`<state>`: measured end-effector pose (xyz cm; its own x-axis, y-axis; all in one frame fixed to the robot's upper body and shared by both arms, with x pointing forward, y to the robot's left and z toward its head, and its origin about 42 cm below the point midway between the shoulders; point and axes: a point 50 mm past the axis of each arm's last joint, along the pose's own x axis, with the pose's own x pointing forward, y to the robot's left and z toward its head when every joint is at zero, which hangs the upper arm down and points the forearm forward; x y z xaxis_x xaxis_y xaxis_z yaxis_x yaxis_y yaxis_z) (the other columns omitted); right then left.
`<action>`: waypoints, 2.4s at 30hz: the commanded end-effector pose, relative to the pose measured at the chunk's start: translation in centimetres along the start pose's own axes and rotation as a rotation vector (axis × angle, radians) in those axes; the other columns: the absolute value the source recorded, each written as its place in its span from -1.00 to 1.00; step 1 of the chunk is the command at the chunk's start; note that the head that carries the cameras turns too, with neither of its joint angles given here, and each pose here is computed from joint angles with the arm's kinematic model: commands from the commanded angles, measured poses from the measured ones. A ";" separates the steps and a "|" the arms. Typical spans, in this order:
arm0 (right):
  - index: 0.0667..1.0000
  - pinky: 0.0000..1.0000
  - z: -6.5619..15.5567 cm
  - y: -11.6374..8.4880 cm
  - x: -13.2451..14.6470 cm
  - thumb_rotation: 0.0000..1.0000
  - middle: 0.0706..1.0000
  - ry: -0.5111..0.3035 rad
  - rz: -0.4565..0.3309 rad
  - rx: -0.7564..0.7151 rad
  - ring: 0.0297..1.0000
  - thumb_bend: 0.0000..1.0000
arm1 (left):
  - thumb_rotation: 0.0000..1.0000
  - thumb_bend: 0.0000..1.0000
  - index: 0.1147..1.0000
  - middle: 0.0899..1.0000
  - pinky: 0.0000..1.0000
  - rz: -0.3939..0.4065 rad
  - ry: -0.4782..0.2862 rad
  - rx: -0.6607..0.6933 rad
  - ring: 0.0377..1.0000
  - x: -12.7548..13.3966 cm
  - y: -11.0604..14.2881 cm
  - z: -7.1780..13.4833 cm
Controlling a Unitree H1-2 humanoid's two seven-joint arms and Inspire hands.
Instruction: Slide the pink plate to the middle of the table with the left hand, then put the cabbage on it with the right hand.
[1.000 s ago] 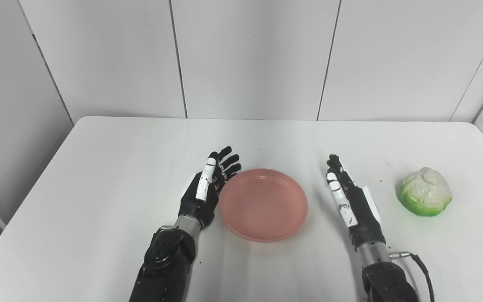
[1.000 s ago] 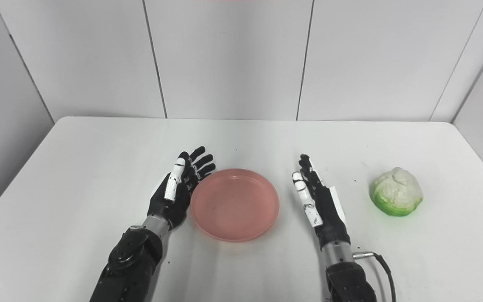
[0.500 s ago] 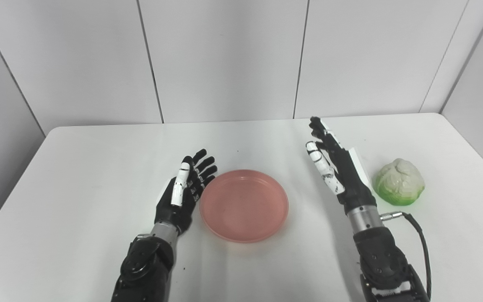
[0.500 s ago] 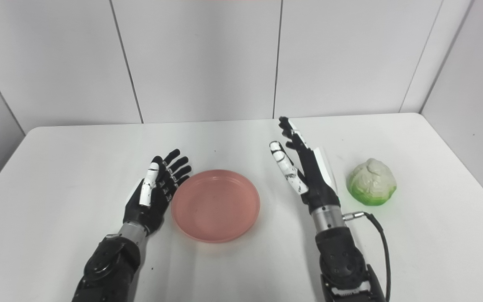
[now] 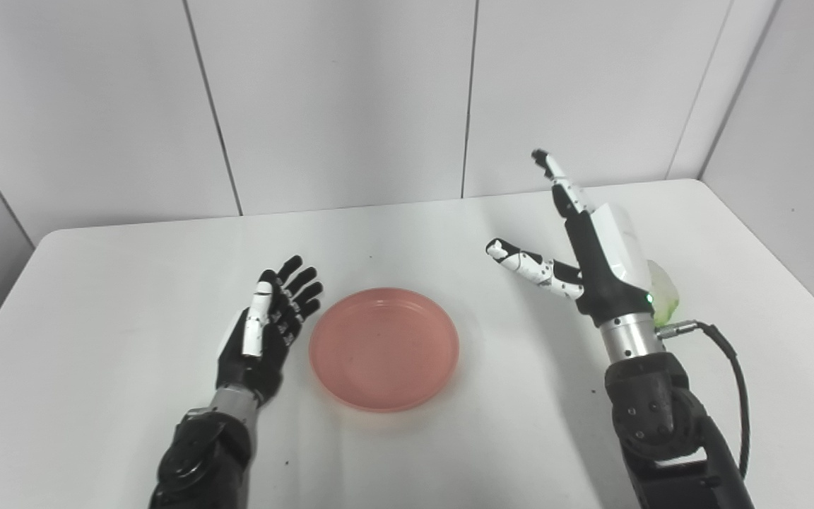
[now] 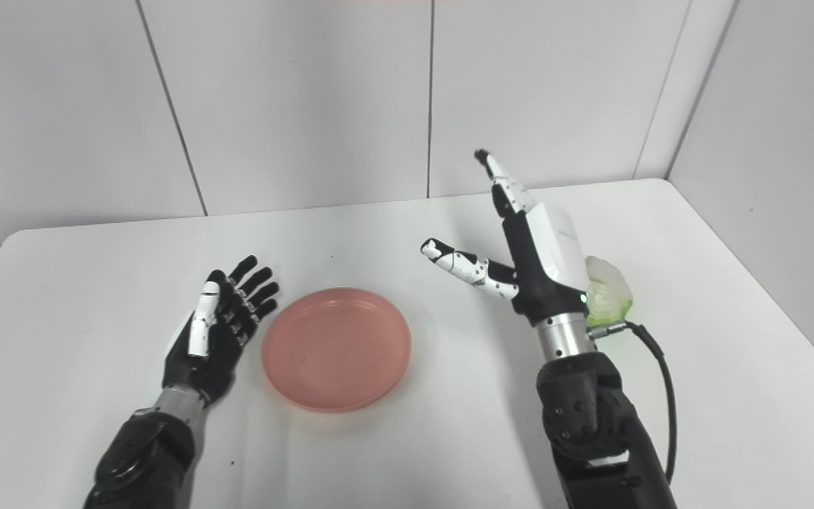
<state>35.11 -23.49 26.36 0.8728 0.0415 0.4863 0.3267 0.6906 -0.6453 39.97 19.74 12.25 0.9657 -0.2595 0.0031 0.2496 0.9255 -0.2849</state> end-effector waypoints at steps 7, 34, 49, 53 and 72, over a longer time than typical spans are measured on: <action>0.89 0.67 0.2 -4.7 0.8 0.39 0.87 0.013 -0.175 -0.109 0.81 0.46 | 1.00 -0.07 0.77 0.79 0.85 -0.006 -0.010 -0.010 0.78 0.3 1.8 0.2; 1.00 0.51 -3.4 -7.7 -3.6 0.28 1.00 0.375 -0.171 -0.243 0.85 1.00 | 1.00 0.01 0.80 0.80 0.88 -0.044 -0.023 -0.026 0.79 0.8 6.4 -0.4; 1.00 0.51 -7.7 -5.6 -3.5 0.29 1.00 0.482 -0.160 -0.184 0.85 1.00 | 1.00 0.00 0.78 0.79 0.83 -0.035 -0.012 -0.020 0.77 0.7 7.6 -0.1; 1.00 0.54 -8.9 -5.3 -3.4 0.25 1.00 0.500 -0.165 -0.133 0.86 1.00 | 1.00 -0.01 0.77 0.78 0.84 -0.035 -0.008 -0.027 0.77 0.7 7.8 -0.1; 1.00 0.61 -11.8 -3.5 -3.1 0.16 1.00 0.529 -0.159 -0.022 0.87 1.00 | 1.00 -0.03 0.78 0.77 0.85 -0.028 0.009 -0.048 0.77 0.4 8.0 0.2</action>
<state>34.45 -34.46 17.77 0.8775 -0.4687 0.1016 0.4220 0.6540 -0.6278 43.33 26.19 11.55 0.9534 -0.2967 0.0544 0.2986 0.9028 -0.3095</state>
